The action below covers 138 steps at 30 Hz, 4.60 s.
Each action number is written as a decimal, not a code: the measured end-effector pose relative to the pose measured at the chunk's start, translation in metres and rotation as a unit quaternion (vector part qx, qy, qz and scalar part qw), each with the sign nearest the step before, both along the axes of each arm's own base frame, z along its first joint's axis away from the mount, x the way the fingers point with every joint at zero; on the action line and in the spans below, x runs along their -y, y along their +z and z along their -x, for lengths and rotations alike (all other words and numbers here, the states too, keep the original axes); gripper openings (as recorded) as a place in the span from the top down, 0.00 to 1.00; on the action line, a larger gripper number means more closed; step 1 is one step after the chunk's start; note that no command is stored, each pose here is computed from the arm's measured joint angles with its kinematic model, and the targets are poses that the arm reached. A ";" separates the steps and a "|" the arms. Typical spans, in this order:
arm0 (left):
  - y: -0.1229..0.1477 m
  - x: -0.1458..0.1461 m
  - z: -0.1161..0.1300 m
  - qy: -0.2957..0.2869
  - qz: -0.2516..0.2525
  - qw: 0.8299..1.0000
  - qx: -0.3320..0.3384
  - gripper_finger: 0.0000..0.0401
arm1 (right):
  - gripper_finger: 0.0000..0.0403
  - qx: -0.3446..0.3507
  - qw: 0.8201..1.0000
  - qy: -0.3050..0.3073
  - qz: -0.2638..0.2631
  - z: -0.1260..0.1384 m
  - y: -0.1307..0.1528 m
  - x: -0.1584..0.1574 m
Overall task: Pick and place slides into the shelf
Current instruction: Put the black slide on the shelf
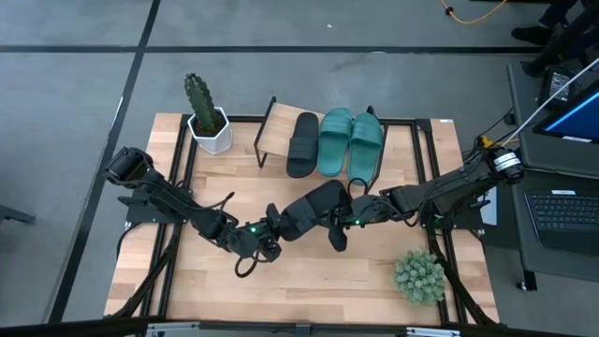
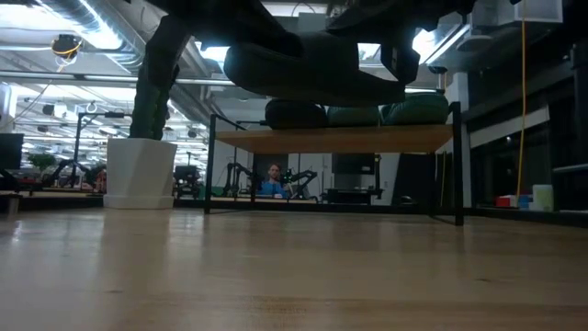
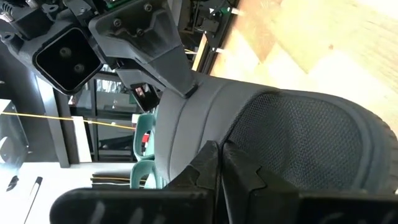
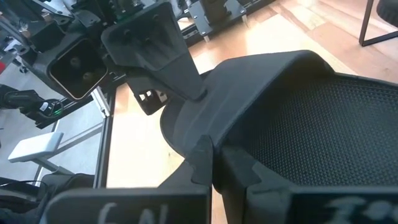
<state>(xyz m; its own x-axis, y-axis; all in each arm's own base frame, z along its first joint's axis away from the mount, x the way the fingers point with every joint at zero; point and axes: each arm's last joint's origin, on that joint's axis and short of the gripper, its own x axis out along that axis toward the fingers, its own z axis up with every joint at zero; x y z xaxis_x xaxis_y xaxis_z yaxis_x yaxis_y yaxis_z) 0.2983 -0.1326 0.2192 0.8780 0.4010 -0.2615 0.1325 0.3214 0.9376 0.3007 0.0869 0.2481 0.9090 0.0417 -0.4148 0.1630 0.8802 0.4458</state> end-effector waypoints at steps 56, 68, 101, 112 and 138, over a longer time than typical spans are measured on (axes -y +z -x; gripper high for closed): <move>0.067 0.025 0.070 0.148 -0.052 0.982 0.105 1.00 | 0.88 -0.005 0.990 0.082 0.112 0.002 -0.001 -0.003; 0.078 -0.004 0.063 0.225 -0.034 0.965 0.130 1.00 | 0.99 0.006 0.965 0.135 0.224 0.004 -0.002 -0.012; 0.065 -0.150 0.030 0.422 0.003 0.897 0.131 1.00 | 0.99 0.035 0.949 0.114 0.292 -0.013 -0.019 -0.025; 0.047 -0.162 0.027 0.422 0.036 0.900 0.106 1.00 | 0.99 0.040 0.949 0.113 0.292 -0.013 -0.018 -0.025; 0.021 -0.148 0.010 0.361 0.074 0.928 0.062 1.00 | 0.99 0.041 0.949 0.113 0.292 -0.013 -0.017 -0.025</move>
